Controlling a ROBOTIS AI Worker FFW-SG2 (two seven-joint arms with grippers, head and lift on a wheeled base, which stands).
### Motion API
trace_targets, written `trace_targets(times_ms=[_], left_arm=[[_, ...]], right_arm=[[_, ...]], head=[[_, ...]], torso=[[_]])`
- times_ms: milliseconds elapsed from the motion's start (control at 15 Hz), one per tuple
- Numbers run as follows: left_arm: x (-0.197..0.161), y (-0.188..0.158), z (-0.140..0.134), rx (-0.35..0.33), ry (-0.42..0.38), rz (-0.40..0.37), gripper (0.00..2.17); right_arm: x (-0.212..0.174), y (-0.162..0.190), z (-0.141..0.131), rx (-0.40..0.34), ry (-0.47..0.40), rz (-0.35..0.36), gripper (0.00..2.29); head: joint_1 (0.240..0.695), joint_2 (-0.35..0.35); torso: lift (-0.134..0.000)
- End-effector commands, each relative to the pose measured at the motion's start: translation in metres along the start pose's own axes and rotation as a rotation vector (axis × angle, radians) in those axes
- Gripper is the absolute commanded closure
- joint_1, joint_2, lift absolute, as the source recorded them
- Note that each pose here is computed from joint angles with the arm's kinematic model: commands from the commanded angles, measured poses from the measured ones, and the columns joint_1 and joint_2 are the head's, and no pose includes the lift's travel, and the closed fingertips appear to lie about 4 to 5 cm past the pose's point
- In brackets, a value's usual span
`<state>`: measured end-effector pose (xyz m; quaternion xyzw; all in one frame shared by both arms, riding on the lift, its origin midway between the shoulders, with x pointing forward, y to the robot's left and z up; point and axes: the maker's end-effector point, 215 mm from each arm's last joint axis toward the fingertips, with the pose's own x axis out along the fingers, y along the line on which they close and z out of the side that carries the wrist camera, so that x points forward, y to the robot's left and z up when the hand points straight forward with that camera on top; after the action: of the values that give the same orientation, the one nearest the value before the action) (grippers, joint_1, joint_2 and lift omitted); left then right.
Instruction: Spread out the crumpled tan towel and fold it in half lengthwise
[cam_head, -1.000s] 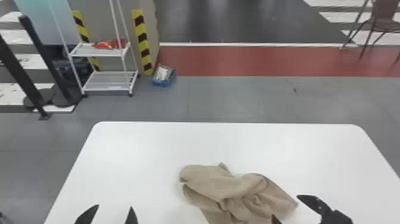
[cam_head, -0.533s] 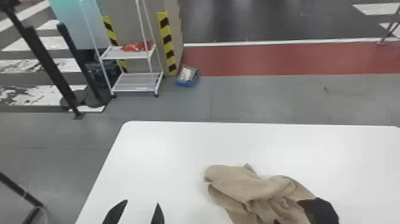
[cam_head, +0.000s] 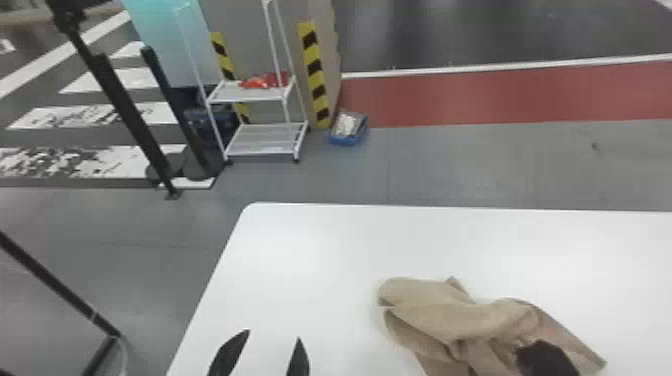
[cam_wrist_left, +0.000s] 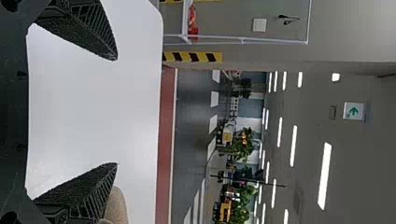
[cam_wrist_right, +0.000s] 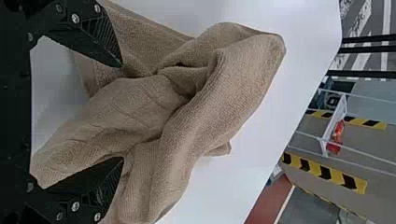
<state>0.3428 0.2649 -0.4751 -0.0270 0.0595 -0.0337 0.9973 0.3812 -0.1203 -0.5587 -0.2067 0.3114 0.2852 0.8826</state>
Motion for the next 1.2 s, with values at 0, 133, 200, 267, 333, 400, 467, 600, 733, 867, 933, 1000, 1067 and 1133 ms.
trace_targets(times_ms=[0, 133, 200, 267, 333, 400, 467, 600, 733, 867, 933, 1000, 1067, 1133], left_arm=[[0.001, -0.001, 0.000, -0.001, -0.001, -0.002, 0.07], [0.000, -0.001, -0.001, -0.001, 0.001, -0.001, 0.07], [0.000, 0.000, 0.000, 0.001, 0.001, -0.001, 0.07], [0.000, 0.000, -0.001, 0.001, 0.002, 0.000, 0.07], [0.000, 0.000, -0.002, 0.000, 0.004, 0.000, 0.07], [0.000, 0.000, -0.002, 0.000, 0.004, 0.000, 0.07], [0.000, 0.000, -0.001, 0.001, 0.002, 0.000, 0.07], [0.000, 0.000, -0.001, 0.001, 0.002, 0.000, 0.07], [0.000, 0.001, -0.002, 0.000, 0.004, 0.000, 0.07], [0.000, 0.002, -0.002, 0.000, 0.003, 0.002, 0.07], [0.000, 0.001, -0.002, -0.001, 0.003, 0.001, 0.07], [0.000, 0.002, -0.002, 0.000, 0.003, 0.002, 0.07], [0.000, 0.002, -0.002, 0.000, 0.003, 0.002, 0.07], [0.000, 0.002, -0.002, 0.000, 0.003, 0.002, 0.07]], right_arm=[[0.006, 0.003, -0.003, -0.014, 0.023, 0.005, 0.19], [0.011, 0.002, -0.006, -0.009, 0.045, 0.007, 0.22], [0.013, 0.001, -0.005, -0.014, 0.047, 0.005, 0.22], [0.013, 0.000, -0.004, -0.015, 0.046, 0.003, 0.22], [0.013, -0.002, -0.003, -0.015, 0.045, -0.003, 0.22], [0.013, -0.004, -0.003, -0.014, 0.046, -0.010, 0.26], [0.013, -0.007, -0.005, -0.011, 0.053, -0.021, 0.28], [0.013, -0.014, -0.007, -0.011, 0.060, -0.038, 0.40], [0.013, -0.018, -0.006, -0.011, 0.060, -0.055, 0.60], [0.013, -0.022, -0.001, -0.012, 0.039, -0.072, 0.77], [0.012, -0.027, 0.004, -0.016, 0.021, -0.092, 0.77], [0.011, -0.029, 0.007, -0.022, 0.006, -0.096, 0.77], [0.010, -0.033, 0.009, -0.022, 0.004, -0.110, 1.02], [0.010, -0.039, 0.011, -0.021, 0.000, -0.131, 1.29]], head=[[0.695, 0.226], [0.695, 0.229], [0.695, 0.229], [0.695, 0.228], [0.695, 0.228], [0.695, 0.228], [0.695, 0.228], [0.695, 0.220], [0.695, 0.211], [0.695, 0.204], [0.695, 0.202], [0.695, 0.200], [0.695, 0.199], [0.695, 0.199]], torso=[[0.000], [0.000], [0.000], [0.000], [0.000], [0.000], [0.000], [0.000], [0.000], [0.000], [0.000], [0.000], [0.000], [0.000]])
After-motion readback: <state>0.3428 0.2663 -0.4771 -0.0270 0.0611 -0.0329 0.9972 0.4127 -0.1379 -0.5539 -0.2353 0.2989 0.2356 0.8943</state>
